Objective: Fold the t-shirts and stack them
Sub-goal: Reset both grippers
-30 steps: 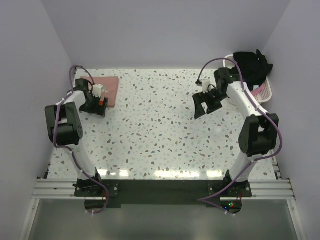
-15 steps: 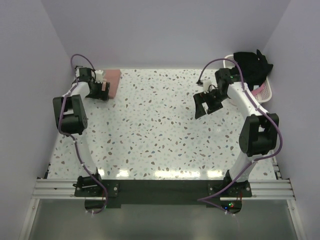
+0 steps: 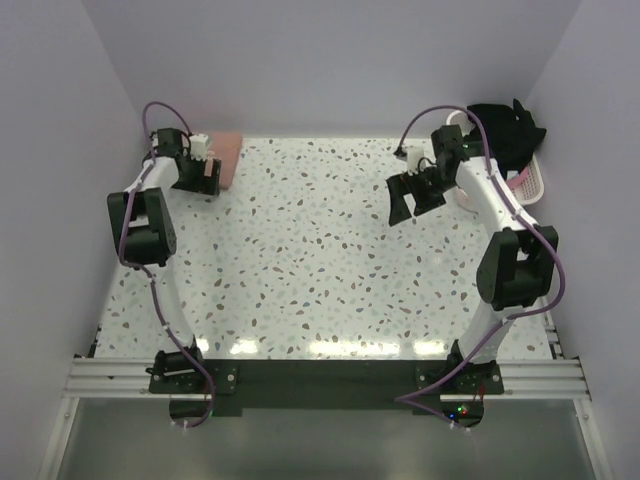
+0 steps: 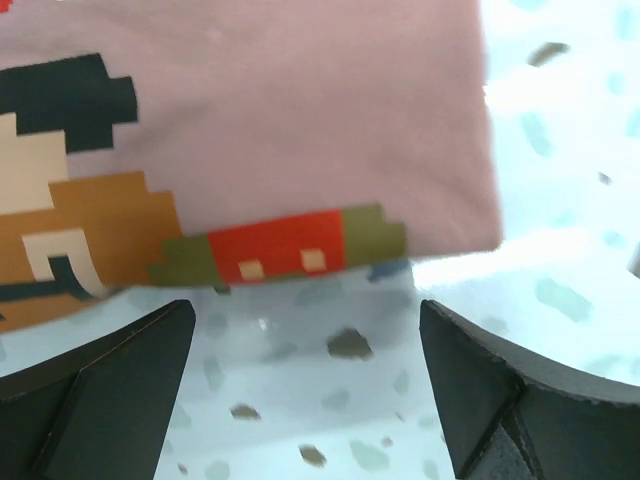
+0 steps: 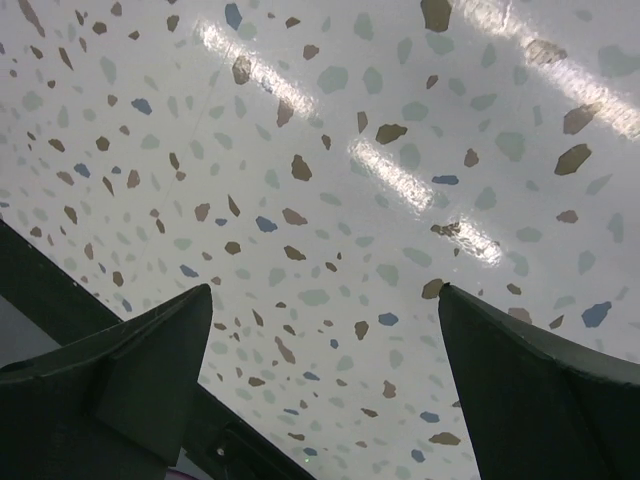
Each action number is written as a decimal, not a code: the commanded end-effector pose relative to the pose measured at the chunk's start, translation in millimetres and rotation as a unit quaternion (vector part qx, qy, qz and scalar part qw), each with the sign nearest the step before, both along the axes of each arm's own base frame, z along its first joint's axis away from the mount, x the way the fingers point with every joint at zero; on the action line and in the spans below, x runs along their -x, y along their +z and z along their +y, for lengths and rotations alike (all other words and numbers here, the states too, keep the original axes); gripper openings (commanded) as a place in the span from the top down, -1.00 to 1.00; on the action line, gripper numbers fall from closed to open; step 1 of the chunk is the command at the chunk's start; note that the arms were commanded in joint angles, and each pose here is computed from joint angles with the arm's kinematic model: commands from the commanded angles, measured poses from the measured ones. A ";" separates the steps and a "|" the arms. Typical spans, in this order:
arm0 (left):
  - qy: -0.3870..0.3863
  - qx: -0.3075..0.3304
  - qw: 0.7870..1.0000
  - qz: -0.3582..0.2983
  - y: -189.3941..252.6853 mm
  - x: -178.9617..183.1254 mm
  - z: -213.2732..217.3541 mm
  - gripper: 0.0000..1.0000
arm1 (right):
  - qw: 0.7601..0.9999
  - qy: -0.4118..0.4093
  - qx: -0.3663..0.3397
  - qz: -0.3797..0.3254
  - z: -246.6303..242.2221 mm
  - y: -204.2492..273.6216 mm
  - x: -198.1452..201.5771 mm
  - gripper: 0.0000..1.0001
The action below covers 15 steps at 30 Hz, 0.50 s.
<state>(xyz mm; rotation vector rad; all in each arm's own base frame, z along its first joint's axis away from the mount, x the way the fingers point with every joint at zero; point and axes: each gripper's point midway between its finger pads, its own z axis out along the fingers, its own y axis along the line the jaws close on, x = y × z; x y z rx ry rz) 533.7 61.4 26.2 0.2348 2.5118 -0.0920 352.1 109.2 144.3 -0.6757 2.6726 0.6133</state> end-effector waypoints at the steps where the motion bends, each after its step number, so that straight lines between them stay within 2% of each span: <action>1: -0.057 0.011 0.996 -0.071 103.0 7.6 -20.9 -1.00 | 0.998 -0.016 -0.019 -0.065 4.0 36.8 -25.9 -0.97; 3: -0.077 0.020 0.994 -0.080 128.9 17.3 -32.8 -1.00 | 0.995 -0.028 -0.024 -0.098 4.6 49.3 -40.8 -0.97; 4: -0.087 0.020 0.991 -0.103 155.3 22.4 -39.8 -1.00 | 0.993 -0.039 -0.029 -0.111 6.1 58.0 -46.2 -0.97; 7: -0.112 0.012 0.986 -0.121 184.4 40.8 -66.3 -1.00 | 0.987 -0.062 -0.040 -0.144 7.8 72.1 -63.8 -0.97; 11: -0.136 0.017 0.982 -0.133 199.0 70.4 -101.6 -1.00 | 0.984 -0.074 -0.054 -0.156 12.1 79.6 -75.5 -0.97; 12: -0.149 0.027 0.981 -0.120 187.9 83.1 -118.6 -1.00 | 0.984 -0.074 -0.054 -0.154 12.5 79.2 -75.5 -0.97; 15: -0.163 0.038 0.975 -0.144 199.5 104.9 -139.4 -1.00 | 0.985 -0.076 -0.055 -0.147 12.7 76.7 -71.5 -0.97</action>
